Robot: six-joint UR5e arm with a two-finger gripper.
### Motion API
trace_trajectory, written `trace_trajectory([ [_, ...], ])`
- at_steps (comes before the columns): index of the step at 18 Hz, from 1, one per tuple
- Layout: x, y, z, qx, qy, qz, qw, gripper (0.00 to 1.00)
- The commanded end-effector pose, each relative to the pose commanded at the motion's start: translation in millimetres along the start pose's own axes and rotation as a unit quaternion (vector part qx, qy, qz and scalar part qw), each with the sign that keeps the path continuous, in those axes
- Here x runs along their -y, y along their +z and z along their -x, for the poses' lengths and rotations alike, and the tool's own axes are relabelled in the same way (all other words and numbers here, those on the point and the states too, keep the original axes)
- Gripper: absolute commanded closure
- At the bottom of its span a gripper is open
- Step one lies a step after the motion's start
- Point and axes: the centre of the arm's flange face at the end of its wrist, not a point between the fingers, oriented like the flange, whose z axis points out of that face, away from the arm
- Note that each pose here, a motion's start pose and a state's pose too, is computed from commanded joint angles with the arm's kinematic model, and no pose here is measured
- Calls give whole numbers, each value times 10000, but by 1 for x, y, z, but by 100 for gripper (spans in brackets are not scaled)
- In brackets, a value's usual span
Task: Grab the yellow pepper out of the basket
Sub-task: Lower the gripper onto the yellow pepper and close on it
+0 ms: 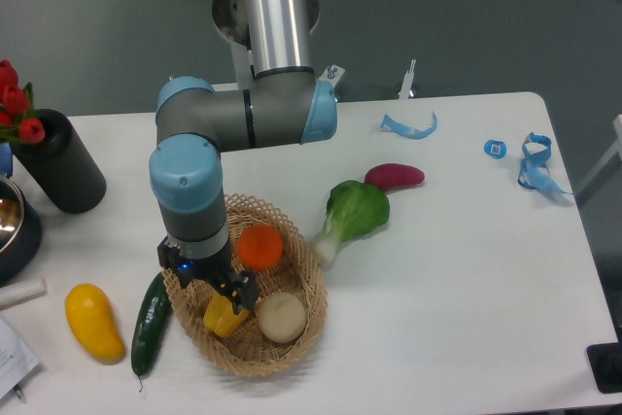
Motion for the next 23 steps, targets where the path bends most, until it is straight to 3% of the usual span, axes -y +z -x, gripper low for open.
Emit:
trace_trajectory([
  [23, 0, 27, 7, 100, -48, 285, 9995, 0],
])
